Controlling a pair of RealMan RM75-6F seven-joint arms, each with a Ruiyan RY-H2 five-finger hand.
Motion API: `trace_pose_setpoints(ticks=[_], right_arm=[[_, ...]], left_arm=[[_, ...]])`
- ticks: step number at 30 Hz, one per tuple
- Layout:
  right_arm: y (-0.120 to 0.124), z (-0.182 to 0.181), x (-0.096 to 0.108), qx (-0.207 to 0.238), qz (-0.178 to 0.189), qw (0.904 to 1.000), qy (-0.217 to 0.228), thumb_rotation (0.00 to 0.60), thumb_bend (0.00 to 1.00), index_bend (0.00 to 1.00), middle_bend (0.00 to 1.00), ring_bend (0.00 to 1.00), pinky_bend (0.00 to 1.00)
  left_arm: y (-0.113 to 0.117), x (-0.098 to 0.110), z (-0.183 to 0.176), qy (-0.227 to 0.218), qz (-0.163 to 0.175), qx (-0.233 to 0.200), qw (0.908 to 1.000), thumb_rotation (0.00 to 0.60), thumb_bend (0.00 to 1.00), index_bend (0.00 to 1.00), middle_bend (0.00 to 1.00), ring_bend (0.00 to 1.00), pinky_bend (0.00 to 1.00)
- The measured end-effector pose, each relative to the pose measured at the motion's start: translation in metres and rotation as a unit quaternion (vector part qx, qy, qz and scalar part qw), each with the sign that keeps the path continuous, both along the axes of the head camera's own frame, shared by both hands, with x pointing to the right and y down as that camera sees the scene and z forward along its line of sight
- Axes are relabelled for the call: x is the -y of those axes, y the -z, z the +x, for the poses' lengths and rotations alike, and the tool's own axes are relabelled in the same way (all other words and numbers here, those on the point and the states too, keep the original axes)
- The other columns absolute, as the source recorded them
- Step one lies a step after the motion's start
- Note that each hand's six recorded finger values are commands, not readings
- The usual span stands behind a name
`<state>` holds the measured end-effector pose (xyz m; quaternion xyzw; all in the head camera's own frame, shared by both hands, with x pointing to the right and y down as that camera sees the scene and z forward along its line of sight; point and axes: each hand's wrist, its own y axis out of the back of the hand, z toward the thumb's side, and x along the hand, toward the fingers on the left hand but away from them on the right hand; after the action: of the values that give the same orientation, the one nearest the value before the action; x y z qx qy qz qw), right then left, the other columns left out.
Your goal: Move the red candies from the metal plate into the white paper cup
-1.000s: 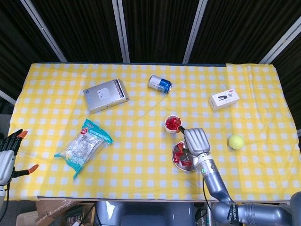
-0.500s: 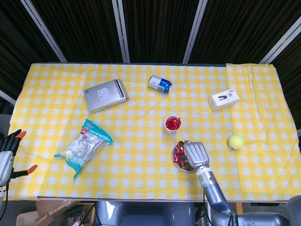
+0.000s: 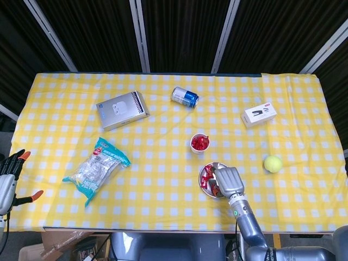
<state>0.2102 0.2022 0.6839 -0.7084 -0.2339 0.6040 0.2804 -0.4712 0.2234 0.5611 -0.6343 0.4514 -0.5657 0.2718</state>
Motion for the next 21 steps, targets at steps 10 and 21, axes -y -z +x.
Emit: trace_pose_setpoints(ticks=[10, 21], right_arm=[[-0.0031, 0.0053, -0.0070, -0.001, -0.011, 0.9999, -0.008, 0.600, 0.28, 0.42, 0.83, 0.84, 0.95], [-0.0038, 0.0038, -0.0078, 0.000, -0.010, 0.9999, -0.005, 0.600, 0.28, 0.44, 0.83, 0.84, 0.95]], left_arm=[[0.0005, -0.0009, -0.0004, 0.000, 0.001, 0.000, 1.0000, 0.600, 0.04, 0.00, 0.00, 0.00, 0.00], [0.0004, -0.0010, -0.0002, 0.000, 0.001, 0.000, 1.0000, 0.600, 0.04, 0.00, 0.00, 0.00, 0.00]])
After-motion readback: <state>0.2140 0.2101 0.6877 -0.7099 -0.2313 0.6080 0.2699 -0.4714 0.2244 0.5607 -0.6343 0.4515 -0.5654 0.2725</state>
